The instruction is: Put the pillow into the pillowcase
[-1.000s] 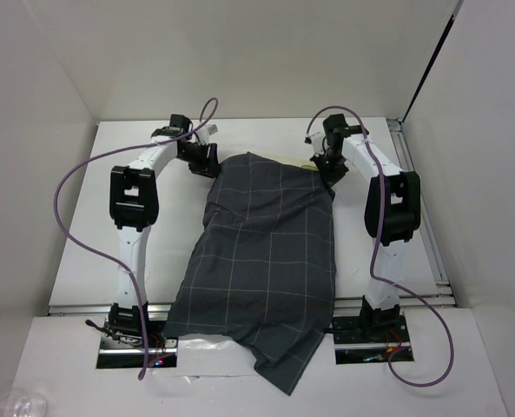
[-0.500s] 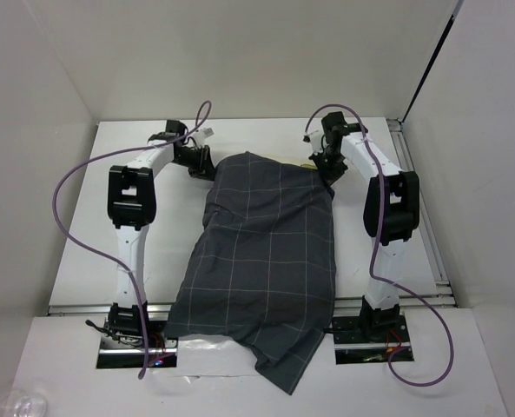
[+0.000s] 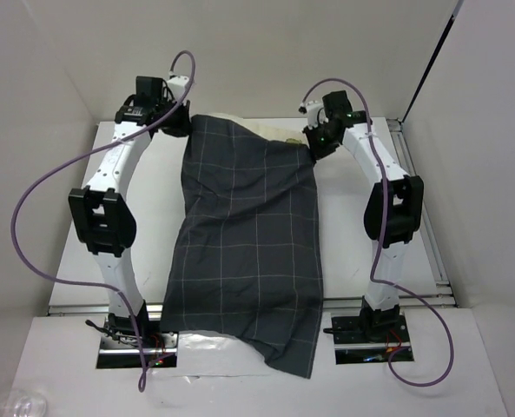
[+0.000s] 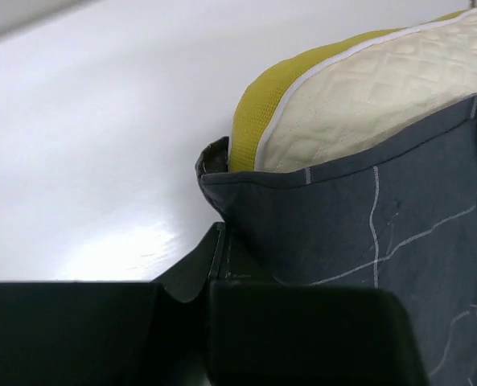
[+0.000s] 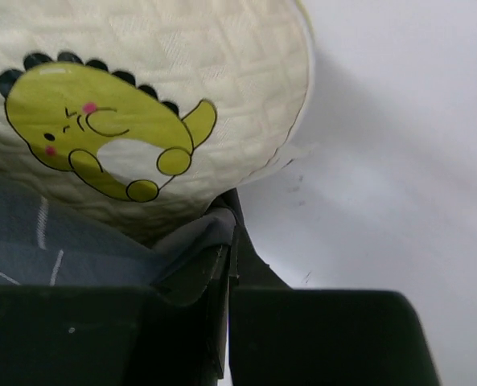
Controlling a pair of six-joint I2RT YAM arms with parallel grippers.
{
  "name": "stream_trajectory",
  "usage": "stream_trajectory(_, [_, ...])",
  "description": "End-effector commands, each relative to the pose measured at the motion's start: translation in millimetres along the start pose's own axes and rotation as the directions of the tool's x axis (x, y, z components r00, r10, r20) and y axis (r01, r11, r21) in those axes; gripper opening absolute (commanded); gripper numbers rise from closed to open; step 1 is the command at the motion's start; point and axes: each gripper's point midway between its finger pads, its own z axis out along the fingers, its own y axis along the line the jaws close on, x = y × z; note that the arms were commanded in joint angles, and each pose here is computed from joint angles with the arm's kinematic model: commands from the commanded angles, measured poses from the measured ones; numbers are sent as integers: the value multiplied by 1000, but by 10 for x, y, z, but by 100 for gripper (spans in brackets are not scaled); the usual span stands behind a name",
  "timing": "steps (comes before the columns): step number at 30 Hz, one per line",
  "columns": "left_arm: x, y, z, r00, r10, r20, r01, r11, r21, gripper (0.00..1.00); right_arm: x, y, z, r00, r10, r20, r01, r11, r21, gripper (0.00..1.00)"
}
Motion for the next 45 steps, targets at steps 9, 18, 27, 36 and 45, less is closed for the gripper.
stream_trajectory(9, [-1396,-29,-1435,867,274,416,-154,942,-299,0,-1791,241,-2248,664,-139,735,90,990,106,0])
stream_trajectory(18, [-2136,-318,-2480,698,318,642,-104,932,-348,0,-2107,373,-3443,401,-233,886,63,972,227,0])
stream_trajectory(27, [-1755,-683,-2200,749,421,512,-245,893,-377,0,-1773,283,-2968,528,-214,822,45,973,224,0])
stream_trajectory(36, [-1943,-854,-2616,676,396,621,-169,904,-393,0,-1961,431,-3508,369,-240,898,57,970,236,0])
stream_trajectory(45, [-2176,-912,-2993,604,287,744,-59,946,-318,0,-2184,444,-4311,186,-292,938,2,955,297,0])
